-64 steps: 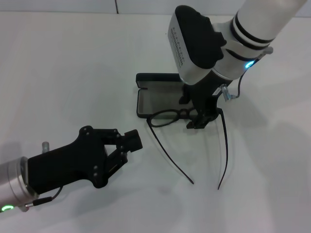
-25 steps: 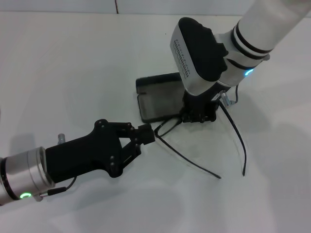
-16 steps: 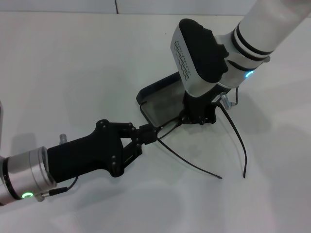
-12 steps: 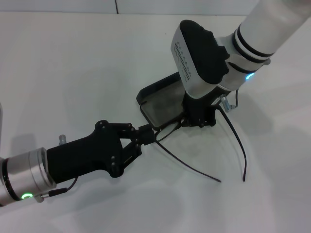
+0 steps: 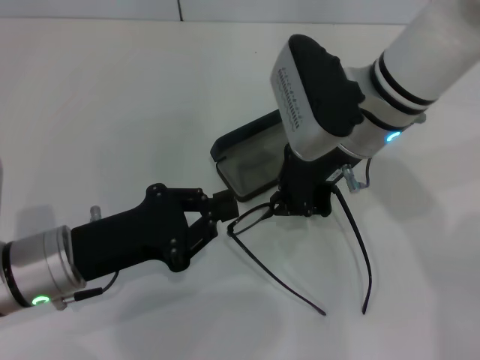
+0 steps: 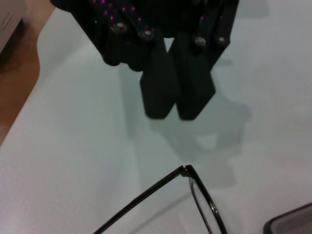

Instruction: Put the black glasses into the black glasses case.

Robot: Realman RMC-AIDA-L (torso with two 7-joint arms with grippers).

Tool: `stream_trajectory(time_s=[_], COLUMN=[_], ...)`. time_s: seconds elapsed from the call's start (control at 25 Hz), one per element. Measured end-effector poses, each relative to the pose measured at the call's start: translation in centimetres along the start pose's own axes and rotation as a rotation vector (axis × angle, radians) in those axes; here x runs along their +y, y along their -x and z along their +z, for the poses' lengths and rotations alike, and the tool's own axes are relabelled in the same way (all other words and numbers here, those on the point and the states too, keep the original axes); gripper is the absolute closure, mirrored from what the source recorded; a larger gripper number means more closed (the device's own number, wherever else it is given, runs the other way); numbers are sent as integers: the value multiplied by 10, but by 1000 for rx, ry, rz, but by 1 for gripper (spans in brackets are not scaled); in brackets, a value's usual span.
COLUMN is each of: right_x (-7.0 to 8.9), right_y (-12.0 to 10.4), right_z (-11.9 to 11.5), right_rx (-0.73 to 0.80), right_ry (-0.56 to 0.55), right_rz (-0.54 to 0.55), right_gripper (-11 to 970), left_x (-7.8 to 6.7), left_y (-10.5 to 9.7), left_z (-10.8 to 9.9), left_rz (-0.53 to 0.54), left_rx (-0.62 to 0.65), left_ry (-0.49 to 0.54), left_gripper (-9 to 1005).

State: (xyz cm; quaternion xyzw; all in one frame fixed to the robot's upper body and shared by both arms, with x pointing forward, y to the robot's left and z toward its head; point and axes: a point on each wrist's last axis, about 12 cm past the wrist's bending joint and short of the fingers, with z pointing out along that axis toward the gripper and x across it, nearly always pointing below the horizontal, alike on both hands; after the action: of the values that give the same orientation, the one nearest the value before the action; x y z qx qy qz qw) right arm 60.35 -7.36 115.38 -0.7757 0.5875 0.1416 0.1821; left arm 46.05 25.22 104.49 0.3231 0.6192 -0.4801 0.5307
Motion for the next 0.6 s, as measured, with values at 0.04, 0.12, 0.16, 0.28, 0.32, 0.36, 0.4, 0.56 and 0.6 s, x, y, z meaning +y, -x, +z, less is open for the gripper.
stream_trajectory(time_s=[0.04, 0.12, 0.16, 0.28, 0.32, 0.36, 0.4, 0.56, 0.6], right_x=[2, 4, 7, 18, 23, 30, 37, 61, 67], right_y=[-3, -9, -13, -26, -31, -37, -45, -67, -73], right_z=[0, -2, -4, -15, -20, -27, -34, -58, -65], right_rx=[-5, -21, -37, -105, -137, -173, -212, -335, -372], right_ry=[-1, 2, 6, 16, 11, 4, -16, -86, -102], right_rz=[12, 41, 65, 129, 152, 177, 200, 277, 300], right_gripper=[857, 858, 858, 858, 859, 859, 859, 859, 859], left_x=[0, 1, 1, 3, 3, 4, 5, 13, 14], left_y=[0, 1, 2, 4, 5, 6, 7, 17, 20], left_z=[0, 1, 1, 2, 2, 3, 4, 7, 6], left_rz=[2, 5, 6, 9, 11, 13, 16, 35, 40], left_rx=[0, -1, -3, -7, -8, -9, -11, -35, -40], left_ry=[-1, -3, -2, -3, -4, -6, -8, 3, 8], left_gripper=[897, 897, 897, 897, 898, 898, 898, 897, 897])
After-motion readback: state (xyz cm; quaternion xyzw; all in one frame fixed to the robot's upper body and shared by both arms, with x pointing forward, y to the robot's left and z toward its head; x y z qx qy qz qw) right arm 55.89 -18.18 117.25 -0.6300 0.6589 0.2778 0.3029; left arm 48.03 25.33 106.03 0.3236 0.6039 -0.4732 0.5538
